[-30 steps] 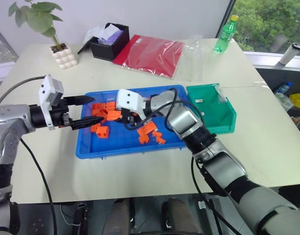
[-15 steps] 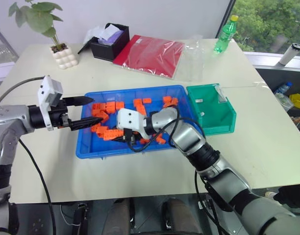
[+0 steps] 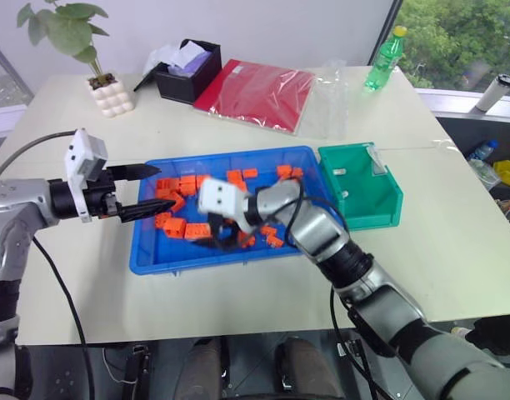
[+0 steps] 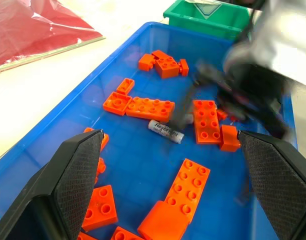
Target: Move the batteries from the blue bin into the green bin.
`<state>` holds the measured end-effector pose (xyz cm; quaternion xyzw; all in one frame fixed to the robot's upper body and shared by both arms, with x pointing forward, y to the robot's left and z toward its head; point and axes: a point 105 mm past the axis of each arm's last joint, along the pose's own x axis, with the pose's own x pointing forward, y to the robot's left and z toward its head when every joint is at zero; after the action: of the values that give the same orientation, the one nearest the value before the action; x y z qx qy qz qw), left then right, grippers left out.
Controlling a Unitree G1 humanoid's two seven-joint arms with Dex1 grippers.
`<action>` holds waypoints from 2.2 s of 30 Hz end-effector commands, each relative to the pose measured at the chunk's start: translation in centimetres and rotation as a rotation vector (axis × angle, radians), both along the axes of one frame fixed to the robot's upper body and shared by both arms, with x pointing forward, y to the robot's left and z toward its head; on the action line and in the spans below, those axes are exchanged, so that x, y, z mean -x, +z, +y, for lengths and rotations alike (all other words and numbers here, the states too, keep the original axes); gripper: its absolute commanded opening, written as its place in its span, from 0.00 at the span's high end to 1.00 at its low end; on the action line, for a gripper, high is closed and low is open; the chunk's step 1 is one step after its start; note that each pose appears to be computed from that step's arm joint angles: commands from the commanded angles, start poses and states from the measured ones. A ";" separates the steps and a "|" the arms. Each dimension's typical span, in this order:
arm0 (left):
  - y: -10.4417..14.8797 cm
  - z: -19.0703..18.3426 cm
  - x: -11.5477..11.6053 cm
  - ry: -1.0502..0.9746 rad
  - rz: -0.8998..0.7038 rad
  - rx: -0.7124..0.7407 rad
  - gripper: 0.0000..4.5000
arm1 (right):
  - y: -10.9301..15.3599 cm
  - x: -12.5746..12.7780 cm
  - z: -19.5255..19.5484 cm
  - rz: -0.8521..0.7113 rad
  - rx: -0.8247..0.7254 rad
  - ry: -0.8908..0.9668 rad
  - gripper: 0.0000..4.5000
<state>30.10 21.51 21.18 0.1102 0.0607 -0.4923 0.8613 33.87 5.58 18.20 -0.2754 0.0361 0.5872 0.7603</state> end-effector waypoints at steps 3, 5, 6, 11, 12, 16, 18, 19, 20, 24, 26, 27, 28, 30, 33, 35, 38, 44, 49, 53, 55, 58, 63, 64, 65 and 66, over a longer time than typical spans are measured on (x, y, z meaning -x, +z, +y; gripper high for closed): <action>0.9 -0.3 -0.1 -0.008 -0.048 0.003 0.00 | 4.7 -0.4 -0.8 0.109 -0.136 -0.141 0.01; 0.9 -0.4 -0.3 -0.007 -0.054 0.007 0.00 | 4.9 -0.1 -1.4 0.247 -0.166 -0.207 0.01; 0.9 -0.4 -0.3 -0.007 -0.055 0.009 0.00 | 5.0 0.4 -1.8 0.300 -0.165 -0.215 0.01; 0.6 -0.5 -0.4 -0.008 -0.054 0.017 0.00 | 4.9 3.0 -3.3 0.424 -0.126 -0.193 0.01; 0.6 -0.6 -0.5 -0.008 -0.054 0.018 0.00 | 4.7 3.2 -3.6 0.428 -0.115 -0.197 0.01; 0.5 -0.8 -0.7 -0.011 -0.058 0.028 0.00 | 2.7 3.2 -4.4 0.440 -0.058 -0.230 0.01; 0.5 -1.0 -0.9 -0.014 -0.061 0.032 0.00 | 1.6 3.0 -4.3 0.453 -0.041 -0.248 0.01; 0.5 -1.1 -0.9 -0.015 -0.062 0.033 0.00 | 1.1 3.0 -4.2 0.460 -0.037 -0.251 0.01; 0.5 -1.1 -1.0 -0.015 -0.063 0.035 0.00 | 0.6 2.9 -4.0 0.468 -0.031 -0.255 0.01; 0.6 -1.2 -1.1 -0.013 -0.071 0.038 0.00 | -1.3 2.6 -3.2 0.500 -0.012 -0.276 0.01; 0.6 -1.2 -1.1 -0.012 -0.072 0.038 0.00 | -1.8 2.2 -3.0 0.508 -0.012 -0.294 0.01; 0.6 -1.2 -1.0 -0.011 -0.072 0.037 0.00 | -2.0 1.9 -2.9 0.513 -0.013 -0.305 0.01; 0.6 -1.2 -1.0 -0.009 -0.073 0.037 0.00 | -2.2 1.7 -2.8 0.524 -0.017 -0.313 0.01; 0.6 -1.1 -1.0 -0.006 -0.073 0.037 0.00 | -2.4 1.5 -2.6 0.535 -0.020 -0.321 0.01; 0.6 -1.1 -0.9 0.001 -0.076 0.039 0.00 | -3.0 0.8 -2.4 0.540 -0.011 -0.343 0.01; 0.6 -1.1 -0.9 0.004 -0.079 0.041 0.00 | -3.4 0.4 -2.3 0.542 -0.007 -0.360 0.01; 0.6 -1.1 -0.8 0.009 -0.084 0.045 0.00 | -3.8 -0.4 -2.3 0.532 0.001 -0.387 0.01; 0.6 -1.3 -0.8 0.013 -0.093 0.059 0.00 | -4.2 -1.6 -2.7 0.490 0.019 -0.434 0.01; 0.4 -1.4 -0.9 0.018 -0.099 0.069 0.00 | -4.1 -2.7 -2.2 0.467 -0.011 -0.508 0.01; 0.3 -1.6 -1.0 0.021 -0.101 0.077 0.00 | -3.1 -3.8 -1.7 0.453 -0.053 -0.558 0.01; 0.3 -1.6 -1.0 0.022 -0.103 0.080 0.00 | -2.5 -4.3 -1.6 0.465 -0.083 -0.590 0.01; 0.2 -1.7 -1.1 0.024 -0.105 0.083 0.00 | -1.8 -5.1 -1.8 0.490 -0.128 -0.670 0.01; 0.2 -1.7 -1.2 0.035 -0.115 0.093 0.00 | -1.6 -5.3 -1.7 0.492 -0.130 -0.707 0.01; 0.2 -1.7 -1.2 0.036 -0.116 0.095 0.00 | -1.6 -5.1 -1.7 0.495 -0.128 -0.706 0.01; 0.2 -1.7 -1.2 0.036 -0.116 0.096 0.00 | -1.7 -5.0 -1.6 0.499 -0.126 -0.704 0.01; 0.2 -1.7 -1.2 0.036 -0.116 0.097 0.00 | -1.8 -4.8 -1.6 0.503 -0.123 -0.701 0.01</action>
<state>31.51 19.61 20.23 0.0871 0.0146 -0.4757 0.8752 39.02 3.21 15.06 -0.0514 0.2966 0.3305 0.8945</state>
